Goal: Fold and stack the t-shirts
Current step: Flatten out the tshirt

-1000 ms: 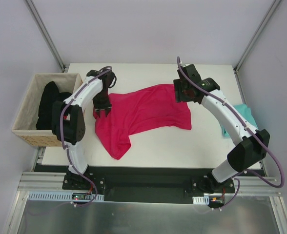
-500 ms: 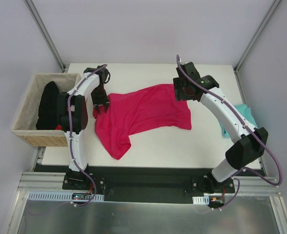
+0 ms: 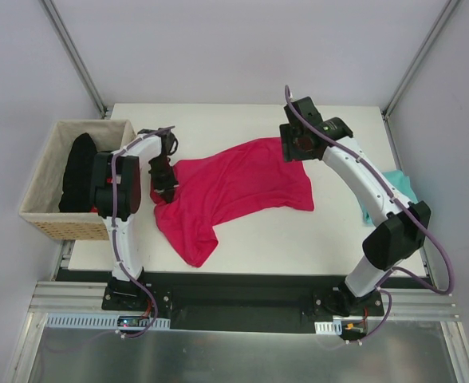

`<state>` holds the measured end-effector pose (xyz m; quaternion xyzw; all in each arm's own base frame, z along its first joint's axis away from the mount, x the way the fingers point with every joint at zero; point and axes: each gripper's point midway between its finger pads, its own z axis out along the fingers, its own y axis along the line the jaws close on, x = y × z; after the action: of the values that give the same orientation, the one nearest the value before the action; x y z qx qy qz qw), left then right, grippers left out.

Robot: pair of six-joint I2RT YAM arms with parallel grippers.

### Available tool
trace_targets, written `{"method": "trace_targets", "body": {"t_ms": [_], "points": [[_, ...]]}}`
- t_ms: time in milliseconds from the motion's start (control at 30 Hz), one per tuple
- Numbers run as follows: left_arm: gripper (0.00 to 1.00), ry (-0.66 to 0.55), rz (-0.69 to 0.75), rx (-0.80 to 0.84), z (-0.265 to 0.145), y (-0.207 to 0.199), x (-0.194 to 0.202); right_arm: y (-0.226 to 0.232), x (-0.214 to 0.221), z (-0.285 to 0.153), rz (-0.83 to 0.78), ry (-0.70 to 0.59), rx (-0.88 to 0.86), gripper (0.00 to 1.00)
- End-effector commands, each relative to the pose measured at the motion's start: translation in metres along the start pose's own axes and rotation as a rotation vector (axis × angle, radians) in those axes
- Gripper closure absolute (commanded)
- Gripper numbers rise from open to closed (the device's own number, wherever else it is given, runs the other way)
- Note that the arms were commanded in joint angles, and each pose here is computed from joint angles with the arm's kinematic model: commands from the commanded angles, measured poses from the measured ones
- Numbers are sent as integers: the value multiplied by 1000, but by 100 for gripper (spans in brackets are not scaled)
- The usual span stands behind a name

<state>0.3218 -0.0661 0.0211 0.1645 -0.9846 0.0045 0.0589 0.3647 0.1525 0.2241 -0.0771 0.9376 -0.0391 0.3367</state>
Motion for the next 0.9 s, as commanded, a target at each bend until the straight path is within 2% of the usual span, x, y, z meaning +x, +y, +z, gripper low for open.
{"method": "trace_targets", "body": {"t_ms": [0,300,567,700,867], "points": [[100,-27,17,37,-20,3,17,5,-4,-8,30,-3,-31,40],[100,-4,67,40,-20,-7,49,3,1,-9,32,-10,-30,40],[100,11,175,46,-24,-49,86,5,11,-7,58,6,-39,40],[100,-20,194,52,-42,-61,86,3,13,-9,59,2,-35,40],[86,-33,207,43,-55,-60,86,-1,17,-11,55,-1,-26,39]]}}
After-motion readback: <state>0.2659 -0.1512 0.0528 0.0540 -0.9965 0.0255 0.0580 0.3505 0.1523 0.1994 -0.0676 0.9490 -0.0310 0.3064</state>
